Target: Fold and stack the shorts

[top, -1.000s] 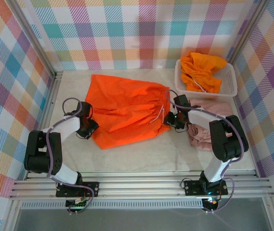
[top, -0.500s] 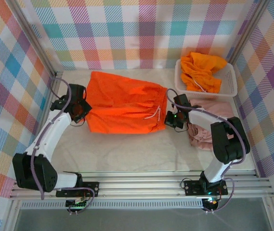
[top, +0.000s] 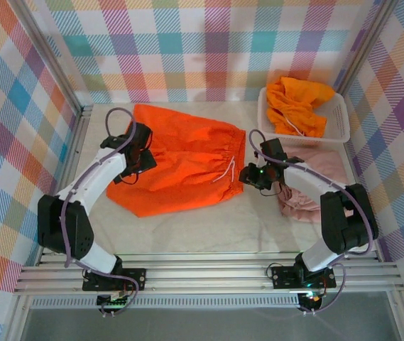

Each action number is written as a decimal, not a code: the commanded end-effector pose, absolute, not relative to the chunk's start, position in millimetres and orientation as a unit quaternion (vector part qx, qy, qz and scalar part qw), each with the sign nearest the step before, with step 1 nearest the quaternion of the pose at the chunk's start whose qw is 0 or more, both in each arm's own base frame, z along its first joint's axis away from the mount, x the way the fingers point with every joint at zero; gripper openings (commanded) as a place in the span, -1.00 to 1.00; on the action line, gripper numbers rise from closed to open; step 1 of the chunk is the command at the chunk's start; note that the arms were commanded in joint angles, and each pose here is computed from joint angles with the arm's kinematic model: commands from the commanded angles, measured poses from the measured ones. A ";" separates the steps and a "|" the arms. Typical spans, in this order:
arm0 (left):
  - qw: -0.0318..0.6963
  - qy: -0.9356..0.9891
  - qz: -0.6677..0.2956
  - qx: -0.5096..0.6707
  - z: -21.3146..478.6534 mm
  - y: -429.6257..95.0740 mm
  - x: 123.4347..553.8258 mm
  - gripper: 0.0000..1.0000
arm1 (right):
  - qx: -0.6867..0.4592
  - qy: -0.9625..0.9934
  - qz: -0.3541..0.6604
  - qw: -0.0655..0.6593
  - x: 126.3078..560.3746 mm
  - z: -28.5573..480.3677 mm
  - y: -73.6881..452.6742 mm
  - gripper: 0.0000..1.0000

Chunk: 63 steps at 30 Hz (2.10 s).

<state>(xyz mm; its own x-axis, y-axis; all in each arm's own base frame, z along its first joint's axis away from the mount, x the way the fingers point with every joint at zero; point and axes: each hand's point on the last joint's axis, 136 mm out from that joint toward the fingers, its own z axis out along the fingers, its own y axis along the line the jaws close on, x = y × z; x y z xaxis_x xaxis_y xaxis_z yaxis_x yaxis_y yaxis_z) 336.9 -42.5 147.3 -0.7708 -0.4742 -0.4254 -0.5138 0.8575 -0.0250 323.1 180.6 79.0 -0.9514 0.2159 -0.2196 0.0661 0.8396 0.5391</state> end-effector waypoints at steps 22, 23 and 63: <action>0.112 0.888 -0.058 -0.442 53.6 -8.1 266.1 0.86 | -0.043 0.970 0.160 0.176 316.4 82.1 201.6 0.72; 0.108 0.889 -0.059 -0.440 50.2 -9.2 268.3 0.84 | -0.037 0.972 0.155 0.172 317.3 78.8 196.2 0.71; 0.146 0.960 0.176 -0.164 136.1 -38.7 292.2 0.37 | -0.010 0.981 0.147 0.129 302.3 86.8 180.9 -1.00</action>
